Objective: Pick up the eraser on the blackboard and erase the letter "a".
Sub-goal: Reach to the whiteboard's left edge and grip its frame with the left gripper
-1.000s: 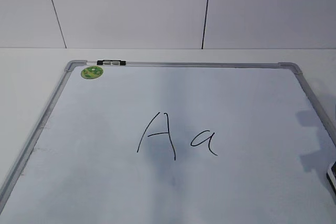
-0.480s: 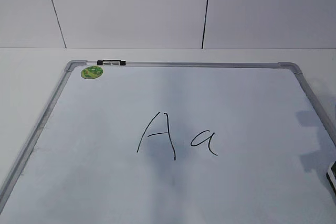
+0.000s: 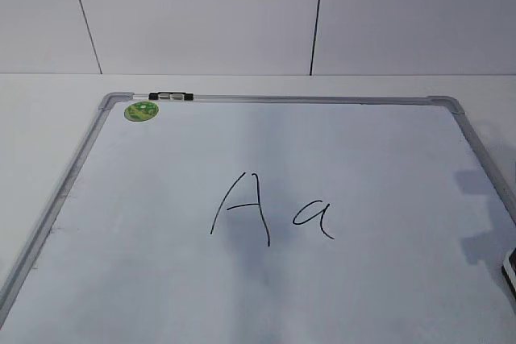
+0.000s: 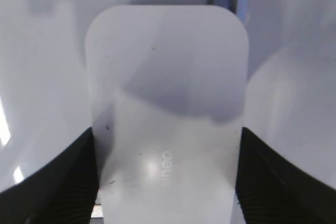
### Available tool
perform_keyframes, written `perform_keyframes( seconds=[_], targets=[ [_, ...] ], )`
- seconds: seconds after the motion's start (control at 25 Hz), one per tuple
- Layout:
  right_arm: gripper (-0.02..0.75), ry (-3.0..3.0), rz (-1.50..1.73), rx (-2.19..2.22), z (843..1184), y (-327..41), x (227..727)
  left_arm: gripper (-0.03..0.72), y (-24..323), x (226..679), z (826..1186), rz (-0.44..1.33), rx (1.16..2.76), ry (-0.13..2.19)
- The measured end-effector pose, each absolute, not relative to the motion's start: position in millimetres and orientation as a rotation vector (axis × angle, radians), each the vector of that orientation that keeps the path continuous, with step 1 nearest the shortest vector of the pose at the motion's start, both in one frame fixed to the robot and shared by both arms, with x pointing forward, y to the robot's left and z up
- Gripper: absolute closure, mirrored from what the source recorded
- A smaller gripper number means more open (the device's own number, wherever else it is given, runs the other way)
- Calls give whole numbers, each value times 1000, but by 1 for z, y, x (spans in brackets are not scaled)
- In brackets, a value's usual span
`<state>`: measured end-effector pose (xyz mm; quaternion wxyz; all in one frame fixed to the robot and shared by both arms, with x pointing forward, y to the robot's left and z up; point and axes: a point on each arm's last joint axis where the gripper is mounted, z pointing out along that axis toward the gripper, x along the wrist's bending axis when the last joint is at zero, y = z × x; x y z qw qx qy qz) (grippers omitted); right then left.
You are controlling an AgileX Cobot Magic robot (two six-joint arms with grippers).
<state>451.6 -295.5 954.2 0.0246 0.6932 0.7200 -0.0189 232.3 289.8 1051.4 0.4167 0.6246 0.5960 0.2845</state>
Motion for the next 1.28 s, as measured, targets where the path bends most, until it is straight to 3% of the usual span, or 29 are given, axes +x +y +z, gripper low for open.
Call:
perform_keyframes(
  seconds=[0.28, 0.44, 0.68, 0.88, 1.28],
  targets=[
    [196, 2226, -54, 2142, 954, -295, 452, 275, 287, 257, 1056, 626, 1644, 1560],
    [196, 2226, -54, 2142, 954, -295, 452, 277, 286, 282, 1076, 629, 1626, 1569],
    [196, 2225, -51, 2141, 954, -295, 452, 350, 284, 328, 1102, 626, 1614, 1593],
    [196, 2224, -49, 2144, 954, -295, 452, 363, 282, 363, 1114, 633, 1597, 1597],
    [196, 2198, 4, 2145, 969, -294, 465, 365, 272, 428, 1086, 463, 1724, 1727]
  ],
)
